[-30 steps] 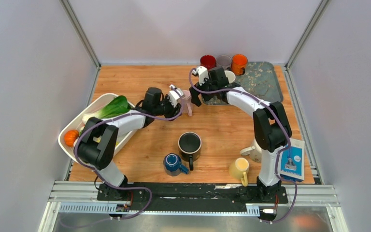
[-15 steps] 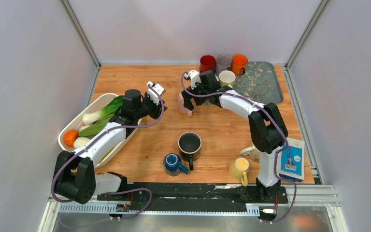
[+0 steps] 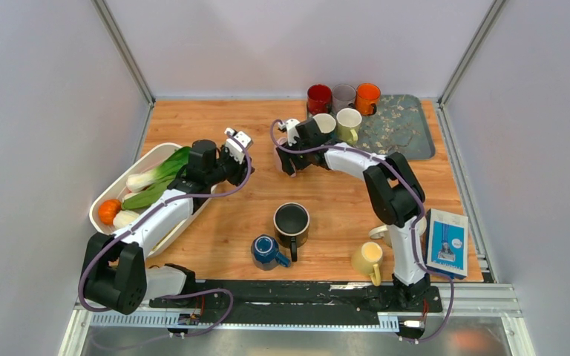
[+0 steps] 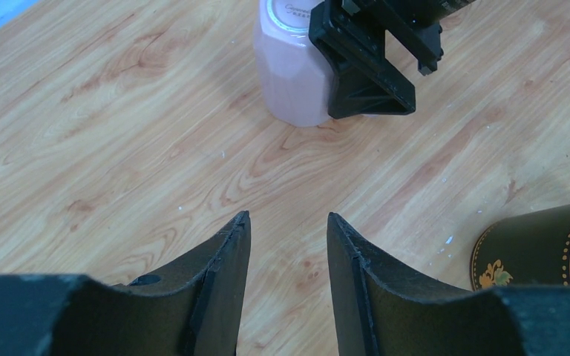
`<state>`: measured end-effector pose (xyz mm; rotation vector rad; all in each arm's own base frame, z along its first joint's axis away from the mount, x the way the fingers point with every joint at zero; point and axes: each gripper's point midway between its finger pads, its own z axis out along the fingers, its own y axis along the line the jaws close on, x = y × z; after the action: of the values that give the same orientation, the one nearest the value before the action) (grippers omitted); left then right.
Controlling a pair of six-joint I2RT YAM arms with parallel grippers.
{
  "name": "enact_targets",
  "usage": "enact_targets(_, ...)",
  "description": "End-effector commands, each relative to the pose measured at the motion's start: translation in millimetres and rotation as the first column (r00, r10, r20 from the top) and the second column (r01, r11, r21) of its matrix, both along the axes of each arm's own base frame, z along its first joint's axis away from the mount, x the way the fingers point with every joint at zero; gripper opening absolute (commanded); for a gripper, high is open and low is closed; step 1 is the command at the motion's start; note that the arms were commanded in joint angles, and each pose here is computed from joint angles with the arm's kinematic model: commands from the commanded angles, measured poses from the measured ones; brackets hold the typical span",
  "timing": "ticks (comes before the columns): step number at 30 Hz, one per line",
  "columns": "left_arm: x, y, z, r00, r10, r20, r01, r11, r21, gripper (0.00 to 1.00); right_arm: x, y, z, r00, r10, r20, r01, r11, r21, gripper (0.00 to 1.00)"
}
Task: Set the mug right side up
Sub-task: Turn over the cup at the center of the board.
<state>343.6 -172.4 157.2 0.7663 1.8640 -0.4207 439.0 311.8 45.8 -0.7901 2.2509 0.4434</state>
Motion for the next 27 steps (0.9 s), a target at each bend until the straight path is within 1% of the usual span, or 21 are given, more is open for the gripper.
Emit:
enact_targets(1, 4.8, 4.7, 19.1, 0.998, 0.027, 0.049, -0.025, 0.999, -0.031, 0.50, 15.5, 11.0, 0.3, 1.000, -0.004, 0.022, 0.004, 0.999, 0.034, 0.66)
enact_targets(7, 9.7, 6.4, 23.7, 0.998, 0.033, 0.060, -0.032, 0.999, -0.024, 0.51, 17.9, 15.9, -0.4, 0.999, 0.025, 0.019, -0.026, 0.999, 0.047, 0.34)
enact_targets(11, 15.0, 8.7, 27.0, 0.995, 0.046, 0.085, -0.045, 0.999, -0.016, 0.51, 12.8, 12.5, -1.9, 0.999, 0.043, 0.007, -0.043, 0.998, 0.052, 0.20)
enact_targets(15, 17.8, 9.1, 29.9, 0.991, 0.034, 0.127, -0.035, 0.999, 0.000, 0.53, 14.3, 16.8, 6.7, 0.995, 0.095, 0.030, -0.097, 0.993, 0.071, 0.00)
enact_targets(17, 16.8, 7.2, 35.0, 0.983, -0.004, 0.185, 0.001, 1.000, 0.018, 0.53, 13.4, 23.0, 23.3, 0.987, 0.151, 0.047, -0.156, 0.980, 0.121, 0.00)
enact_targets(18, 16.5, 7.0, 37.5, 0.971, -0.047, 0.235, 0.033, 0.997, 0.063, 0.53, 12.8, 25.5, 34.3, 0.981, 0.184, 0.058, -0.191, 0.970, 0.153, 0.00)
enact_targets(19, 11.8, 3.8, 41.7, 0.952, -0.090, 0.293, 0.070, 0.995, 0.077, 0.55, 11.9, 28.7, 48.6, 0.971, 0.223, 0.080, -0.235, 0.954, 0.186, 0.00)
enact_targets(20, 11.1, 3.2, 44.8, 0.919, -0.145, 0.368, 0.096, 0.984, 0.149, 0.55, 11.3, 31.1, 61.4, 0.960, 0.261, 0.104, -0.278, 0.937, 0.211, 0.00)
enact_targets(21, 6.9, 0.8, 45.5, 0.885, -0.177, 0.430, 0.109, 0.978, 0.178, 0.57, 7.9, 33.5, 74.0, 0.944, 0.309, 0.120, -0.330, 0.910, 0.250, 0.00)
enact_targets(22, 9.3, 1.3, 54.2, 0.823, -0.230, 0.519, 0.106, 0.960, 0.257, 0.58, 0.0, 37.2, 92.6, 0.916, 0.377, 0.134, -0.400, 0.860, 0.315, 0.00)
enact_targets(23, 5.7, -0.3, 46.2, 0.804, -0.266, 0.531, 0.116, 0.947, 0.298, 0.59, -2.9, 36.5, 104.6, 0.900, 0.412, 0.139, -0.434, 0.827, 0.357, 0.00)
enact_targets(24, 9.3, 0.7, 53.2, 0.752, -0.302, 0.586, 0.093, 0.929, 0.359, 0.68, -6.8, 36.4, 117.2, 0.883, 0.447, 0.144, -0.465, 0.790, 0.400, 0.00)
enact_targets(25, 10.6, 0.4, 49.4, 0.737, -0.318, 0.596, 0.084, 0.919, 0.386, 0.72, -10.7, 35.4, 126.9, 0.867, 0.478, 0.140, -0.486, 0.754, 0.442, 0.00)
enact_targets(26, 15.2, 1.5, 58.6, 0.693, -0.331, 0.641, 0.049, 0.908, 0.417, 0.76, -11.1, 32.2, 136.7, 0.864, 0.487, 0.127, -0.483, 0.729, 0.486, 0.00)
enact_targets(27, 18.0, 0.1, 56.8, 0.679, -0.346, 0.647, 0.043, 0.899, 0.435, 0.76, -11.5, 29.2, 143.6, 0.857, 0.502, 0.118, -0.483, 0.702, 0.523, 0.00)
